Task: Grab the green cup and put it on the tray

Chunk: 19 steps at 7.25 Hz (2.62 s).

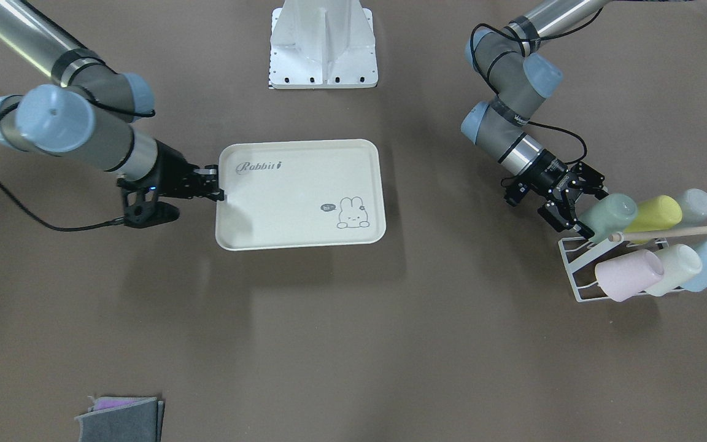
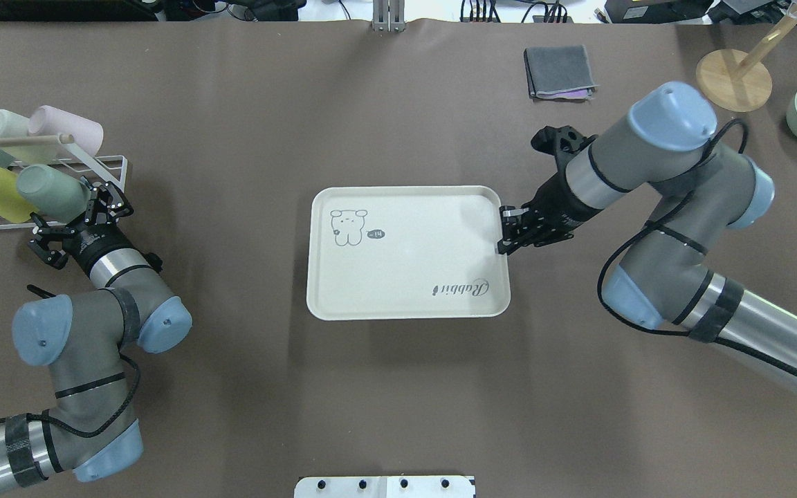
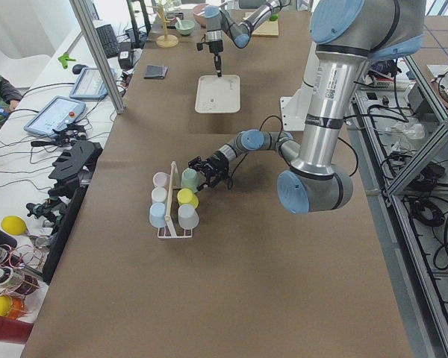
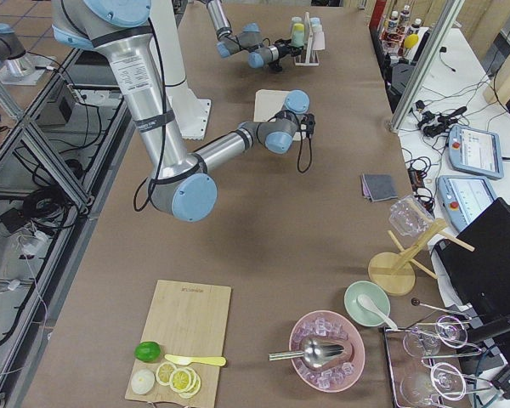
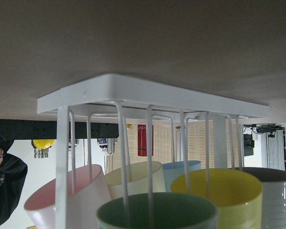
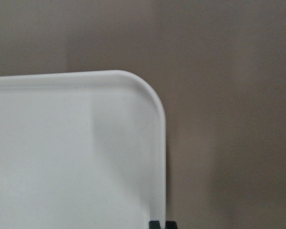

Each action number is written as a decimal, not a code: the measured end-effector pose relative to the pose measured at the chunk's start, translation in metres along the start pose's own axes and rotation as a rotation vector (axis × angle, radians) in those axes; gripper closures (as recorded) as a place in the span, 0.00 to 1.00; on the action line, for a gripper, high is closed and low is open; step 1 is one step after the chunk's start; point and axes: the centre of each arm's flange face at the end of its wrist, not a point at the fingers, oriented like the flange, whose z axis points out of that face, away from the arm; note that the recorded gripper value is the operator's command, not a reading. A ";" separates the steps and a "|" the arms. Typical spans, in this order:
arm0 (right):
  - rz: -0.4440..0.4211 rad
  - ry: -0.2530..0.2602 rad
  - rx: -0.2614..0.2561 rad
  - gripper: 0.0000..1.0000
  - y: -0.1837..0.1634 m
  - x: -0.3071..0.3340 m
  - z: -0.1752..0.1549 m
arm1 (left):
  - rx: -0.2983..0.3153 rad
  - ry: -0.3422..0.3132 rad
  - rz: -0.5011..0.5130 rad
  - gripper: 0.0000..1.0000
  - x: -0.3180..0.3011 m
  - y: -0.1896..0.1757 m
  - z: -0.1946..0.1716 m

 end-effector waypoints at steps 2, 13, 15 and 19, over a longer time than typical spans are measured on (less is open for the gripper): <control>0.032 0.033 -0.004 1.00 0.020 -0.014 0.035 | 0.001 -0.001 -0.003 0.24 0.000 -0.002 0.001; -0.056 0.062 0.024 0.00 0.018 -0.008 0.039 | 0.015 -0.009 -0.067 0.44 -0.011 0.040 -0.007; 0.019 0.073 0.061 0.00 -0.021 0.020 -0.015 | 0.004 0.000 -0.055 0.44 -0.009 0.068 -0.015; 0.018 0.254 0.142 0.00 -0.060 0.190 -0.139 | 0.006 0.003 -0.092 0.44 -0.025 0.126 -0.037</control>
